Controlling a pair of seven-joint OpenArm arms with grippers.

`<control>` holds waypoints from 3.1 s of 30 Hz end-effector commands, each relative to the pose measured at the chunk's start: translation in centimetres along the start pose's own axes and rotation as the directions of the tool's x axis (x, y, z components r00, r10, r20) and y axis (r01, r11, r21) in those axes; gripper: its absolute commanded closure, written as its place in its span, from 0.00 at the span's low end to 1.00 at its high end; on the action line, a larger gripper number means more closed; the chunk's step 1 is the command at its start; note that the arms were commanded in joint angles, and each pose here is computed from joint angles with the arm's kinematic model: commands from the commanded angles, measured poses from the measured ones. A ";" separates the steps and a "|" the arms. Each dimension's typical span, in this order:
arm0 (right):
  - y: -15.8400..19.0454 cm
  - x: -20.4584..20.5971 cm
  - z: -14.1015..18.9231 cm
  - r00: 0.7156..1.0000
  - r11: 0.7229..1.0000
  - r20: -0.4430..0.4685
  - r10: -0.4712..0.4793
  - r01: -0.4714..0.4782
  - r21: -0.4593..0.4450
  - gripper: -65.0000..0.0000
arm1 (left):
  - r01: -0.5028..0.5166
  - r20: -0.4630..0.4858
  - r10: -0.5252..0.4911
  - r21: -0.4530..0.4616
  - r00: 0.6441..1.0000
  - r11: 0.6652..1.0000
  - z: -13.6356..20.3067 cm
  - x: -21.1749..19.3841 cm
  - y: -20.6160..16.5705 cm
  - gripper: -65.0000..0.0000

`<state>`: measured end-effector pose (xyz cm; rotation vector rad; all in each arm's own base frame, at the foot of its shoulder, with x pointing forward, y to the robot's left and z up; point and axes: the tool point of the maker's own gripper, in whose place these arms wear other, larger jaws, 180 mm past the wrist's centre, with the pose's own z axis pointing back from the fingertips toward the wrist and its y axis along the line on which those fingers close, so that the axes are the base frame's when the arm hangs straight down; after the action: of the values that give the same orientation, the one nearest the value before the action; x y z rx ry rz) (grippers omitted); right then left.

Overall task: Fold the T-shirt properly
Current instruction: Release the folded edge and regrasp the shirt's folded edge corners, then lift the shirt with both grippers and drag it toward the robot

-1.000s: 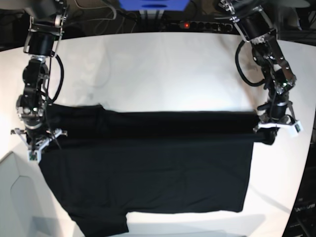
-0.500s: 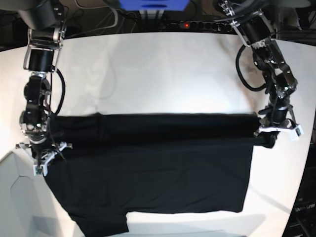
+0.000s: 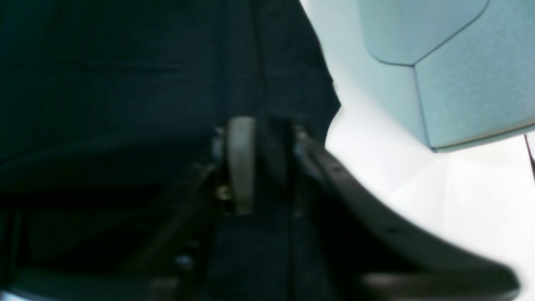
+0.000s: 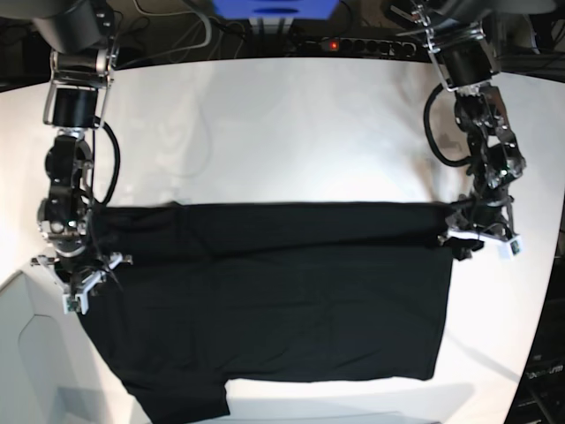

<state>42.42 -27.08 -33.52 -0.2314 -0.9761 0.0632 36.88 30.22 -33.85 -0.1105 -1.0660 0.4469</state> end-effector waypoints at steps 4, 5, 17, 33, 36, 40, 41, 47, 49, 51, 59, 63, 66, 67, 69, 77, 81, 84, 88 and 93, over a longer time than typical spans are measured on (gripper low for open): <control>-1.5 2.4 0.4 0.998 0.999 0.067 0.000 0.003 -0.038 0.57 | 0.018 0.084 -0.017 -0.018 0.996 1.000 0.5 2.8 -0.6 0.28; -1.5 2.4 0.4 0.998 0.999 0.067 0.000 0.003 -0.038 0.55 | 0.020 0.083 -0.019 -0.017 0.996 1.000 0.6 2.7 -0.6 0.25; -0.4 0.5 2.5 0.996 0.999 0.078 0.035 -0.033 -0.025 0.52 | -0.049 -0.033 0.052 0.072 0.998 0.996 1.3 -3.1 3.7 0.25; -6.2 -6.0 3.7 0.998 0.991 -0.055 0.003 -0.011 -0.133 0.39 | -0.128 -0.101 0.135 0.077 0.986 0.989 -0.5 -6.0 3.4 0.74; -8.6 -8.0 3.4 0.995 0.985 -0.095 -0.022 0.005 -0.171 0.38 | -0.129 -0.103 0.137 0.079 0.985 0.988 -0.5 -6.0 3.4 1.00; -10.5 -9.8 2.6 0.994 0.980 -0.106 -0.037 0.016 -0.197 0.38 | -0.128 -0.103 0.136 0.080 0.985 0.989 -0.5 -6.0 3.5 0.98; -10.7 -10.5 2.5 0.992 0.980 -0.118 -0.040 0.016 -0.198 0.38 | -0.125 -0.105 0.133 0.082 0.986 0.989 -0.5 -6.1 3.5 1.00; -10.6 -12.3 2.2 0.989 0.981 -0.137 -0.051 0.024 -0.193 0.38 | -0.126 -0.104 0.135 0.088 0.985 0.988 -0.4 -6.2 3.8 1.00; -10.6 -11.7 2.2 0.992 0.981 -0.121 -0.047 0.023 -0.193 0.38 | -0.125 -0.108 0.134 0.089 0.985 0.988 -0.4 -6.3 3.8 1.00; -10.7 -10.0 2.5 0.996 0.980 -0.080 -0.033 0.017 -0.196 0.38 | -0.124 -0.109 0.134 0.090 0.985 0.988 -0.3 -6.4 3.8 1.00; -11.3 -5.6 4.0 0.999 0.976 0.034 0.000 0.007 -0.220 0.38 | -0.124 -0.107 0.134 0.093 0.985 0.988 -0.3 -6.3 4.0 1.00; -10.1 -6.3 3.8 0.999 0.979 0.025 -0.020 0.025 -0.201 0.38 | -0.124 -0.113 0.135 0.099 0.984 0.987 -0.1 -6.7 4.2 1.00; -8.8 -7.2 3.4 0.999 0.983 0.007 -0.033 0.034 -0.178 0.38 | -0.123 -0.115 0.135 0.100 0.984 0.987 0.0 -6.8 4.3 1.00; -8.4 -7.6 3.2 0.999 0.985 -0.004 -0.034 0.033 -0.168 0.38 | -0.124 -0.115 0.135 0.102 0.984 0.987 0.0 -6.8 4.3 1.00; -8.1 -8.5 2.9 0.999 0.986 -0.027 -0.042 0.038 -0.162 0.38 | -0.124 -0.117 0.135 0.103 0.984 0.987 0.0 -6.9 4.3 1.00; -8.0 -12.5 2.1 0.989 0.986 -0.124 -0.076 0.057 -0.157 0.38 | -0.121 -0.117 0.133 0.105 0.984 0.987 0.0 -6.8 4.4 1.00; -7.6 -13.5 2.1 0.986 0.988 -0.148 -0.074 0.053 -0.142 0.42 | -0.121 -0.117 0.134 0.106 0.984 0.987 0.0 -6.8 4.5 1.00; -5.7 -14.4 2.0 0.983 0.999 -0.181 -0.034 0.030 -0.025 0.55 | -0.121 -0.117 0.134 0.106 0.984 0.987 0.0 -6.8 4.5 1.00; -3.6 -16.1 2.1 0.975 0.995 -0.223 0.006 0.017 0.102 0.81 | -0.118 -0.123 0.132 0.112 0.984 0.987 0.3 -7.2 4.7 1.00; -3.4 -16.8 3.0 0.974 0.994 -0.225 0.029 -0.005 0.109 1.00 | -0.107 -0.114 0.119 0.106 0.986 0.989 0.9 -7.0 4.6 1.00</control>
<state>32.20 -32.73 -42.87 -0.1519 -0.8622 0.0647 31.60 30.88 -41.26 -0.1203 -0.9090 0.5946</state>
